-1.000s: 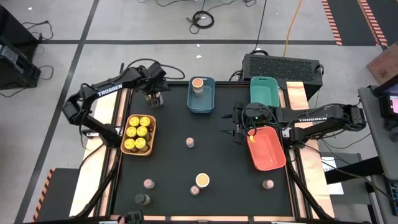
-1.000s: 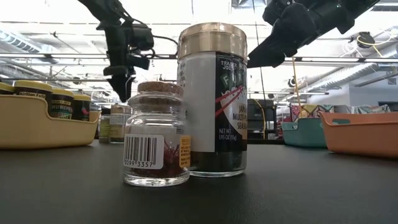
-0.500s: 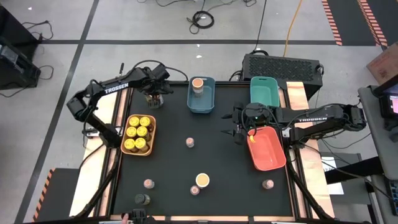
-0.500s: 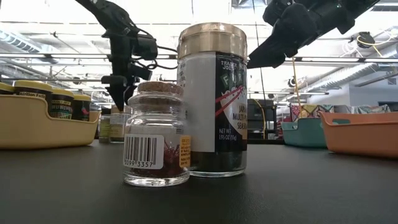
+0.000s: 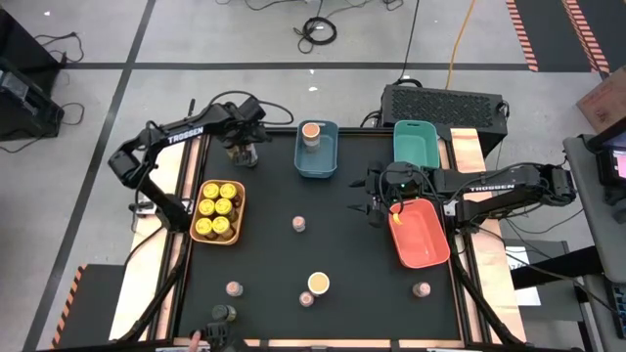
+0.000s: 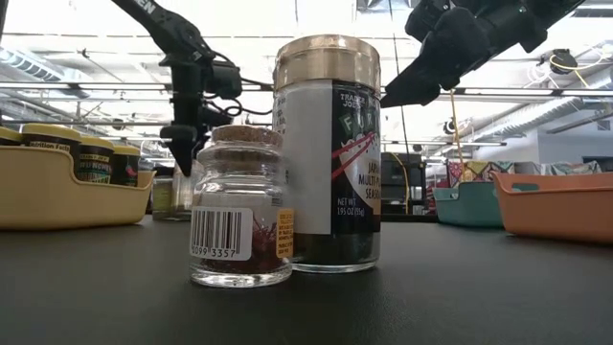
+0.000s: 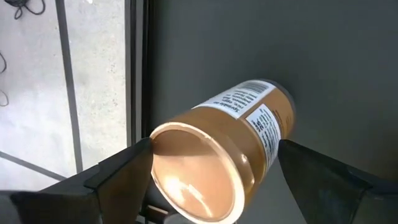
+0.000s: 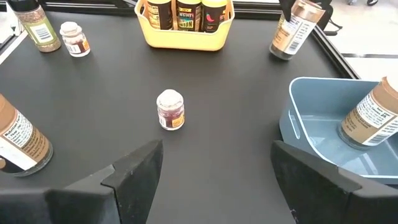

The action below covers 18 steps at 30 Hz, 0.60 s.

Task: Sort spices by type
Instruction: Put the large brown seasoning bottle into the blue bin

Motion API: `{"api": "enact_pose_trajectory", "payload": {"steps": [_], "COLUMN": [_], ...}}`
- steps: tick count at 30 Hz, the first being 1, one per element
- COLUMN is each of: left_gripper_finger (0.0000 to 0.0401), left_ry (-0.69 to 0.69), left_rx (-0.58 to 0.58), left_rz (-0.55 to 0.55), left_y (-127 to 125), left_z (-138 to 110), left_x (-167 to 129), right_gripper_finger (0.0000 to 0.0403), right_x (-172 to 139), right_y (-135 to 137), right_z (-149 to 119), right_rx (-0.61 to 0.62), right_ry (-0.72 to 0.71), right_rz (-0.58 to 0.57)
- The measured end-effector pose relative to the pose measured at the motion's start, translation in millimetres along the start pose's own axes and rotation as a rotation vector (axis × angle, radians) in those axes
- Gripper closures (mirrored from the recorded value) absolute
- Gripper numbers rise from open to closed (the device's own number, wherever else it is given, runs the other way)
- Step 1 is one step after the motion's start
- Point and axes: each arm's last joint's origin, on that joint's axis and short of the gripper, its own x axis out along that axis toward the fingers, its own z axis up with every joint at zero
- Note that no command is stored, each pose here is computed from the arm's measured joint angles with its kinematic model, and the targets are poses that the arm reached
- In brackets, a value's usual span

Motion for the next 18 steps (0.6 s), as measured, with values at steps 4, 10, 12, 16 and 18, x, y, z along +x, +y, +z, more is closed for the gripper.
{"api": "enact_pose_trajectory", "payload": {"steps": [4, 10, 12, 16, 18], "left_gripper_finger": [0.0058, 0.0058, 0.0058, 0.0058, 0.0058], "left_ry": [-0.022, -0.072, -0.07, -0.069, -0.068], "left_rx": [0.005, 0.009, 0.01, 0.01, 0.01], "left_rz": [-0.004, -0.043, -0.041, -0.033, -0.03], "left_y": [-3, -7, -7, -6, -6], "left_z": [-1, -1, -1, -1, -1], "left_x": [-7, -14, -13, -13, -13], "right_gripper_finger": [0.011, 0.011, 0.011, 0.011, 0.011], "right_x": [0, 0, 0, 1, 1], "right_y": [0, 0, 0, 0, 0], "right_z": [0, 0, 0, 0, 0], "right_rx": [-0.004, -0.004, -0.004, -0.004, -0.004], "right_ry": [0.0, 0.0, 0.0, 0.004, 0.003], "right_rz": [0.0, 0.0, 0.0, 0.0, 0.0]}}
